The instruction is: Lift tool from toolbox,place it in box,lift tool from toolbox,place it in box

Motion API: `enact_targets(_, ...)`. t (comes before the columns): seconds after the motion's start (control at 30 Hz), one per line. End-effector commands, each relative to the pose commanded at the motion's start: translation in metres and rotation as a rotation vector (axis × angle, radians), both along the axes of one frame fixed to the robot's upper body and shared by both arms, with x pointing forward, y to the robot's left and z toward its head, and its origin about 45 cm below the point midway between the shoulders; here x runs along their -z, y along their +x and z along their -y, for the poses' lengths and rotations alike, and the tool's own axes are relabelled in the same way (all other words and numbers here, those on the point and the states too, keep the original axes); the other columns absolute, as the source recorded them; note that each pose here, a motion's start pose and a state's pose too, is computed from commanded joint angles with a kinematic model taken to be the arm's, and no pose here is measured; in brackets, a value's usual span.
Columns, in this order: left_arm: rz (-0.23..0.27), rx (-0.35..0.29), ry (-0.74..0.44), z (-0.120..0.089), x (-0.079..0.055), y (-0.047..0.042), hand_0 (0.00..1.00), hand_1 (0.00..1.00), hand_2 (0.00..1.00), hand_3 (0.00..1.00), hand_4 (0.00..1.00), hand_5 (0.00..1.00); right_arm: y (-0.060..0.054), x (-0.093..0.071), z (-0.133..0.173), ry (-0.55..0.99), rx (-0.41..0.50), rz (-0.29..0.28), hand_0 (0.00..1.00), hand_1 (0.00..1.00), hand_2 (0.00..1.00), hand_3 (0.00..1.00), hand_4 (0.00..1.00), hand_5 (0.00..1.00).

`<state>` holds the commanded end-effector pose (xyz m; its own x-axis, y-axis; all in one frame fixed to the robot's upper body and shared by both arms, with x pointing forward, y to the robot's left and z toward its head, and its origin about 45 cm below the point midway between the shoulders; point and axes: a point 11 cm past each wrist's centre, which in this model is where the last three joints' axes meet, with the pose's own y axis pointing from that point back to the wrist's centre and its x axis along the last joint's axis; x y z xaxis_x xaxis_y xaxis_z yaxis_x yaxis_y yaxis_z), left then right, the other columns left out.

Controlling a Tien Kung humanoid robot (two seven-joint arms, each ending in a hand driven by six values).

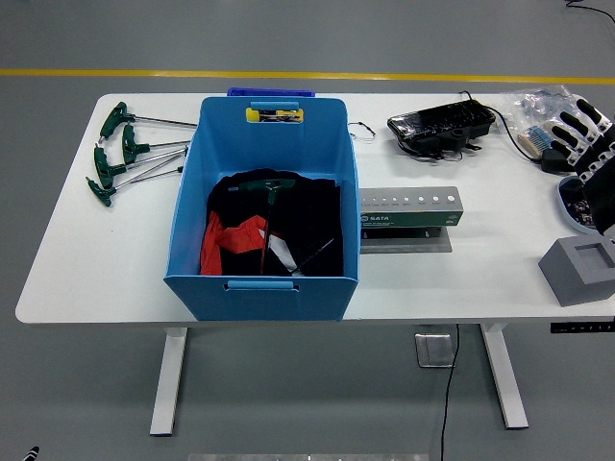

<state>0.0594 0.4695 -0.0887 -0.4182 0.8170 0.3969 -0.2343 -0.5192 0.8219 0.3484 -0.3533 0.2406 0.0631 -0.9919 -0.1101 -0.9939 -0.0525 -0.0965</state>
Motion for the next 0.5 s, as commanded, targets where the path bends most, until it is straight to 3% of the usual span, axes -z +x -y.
enact_targets(0.5, -0.005, 0.003, -0.002, 0.0004, 0.0003, -0.0004, 0.940, 0.952, 0.951, 0.801, 0.785, 0.669, 0.0000, 0.0006, -0.0017, -0.005, -0.008, -0.004, 0.922, 0.878, 0.895, 0.940, 0.998, 0.998)
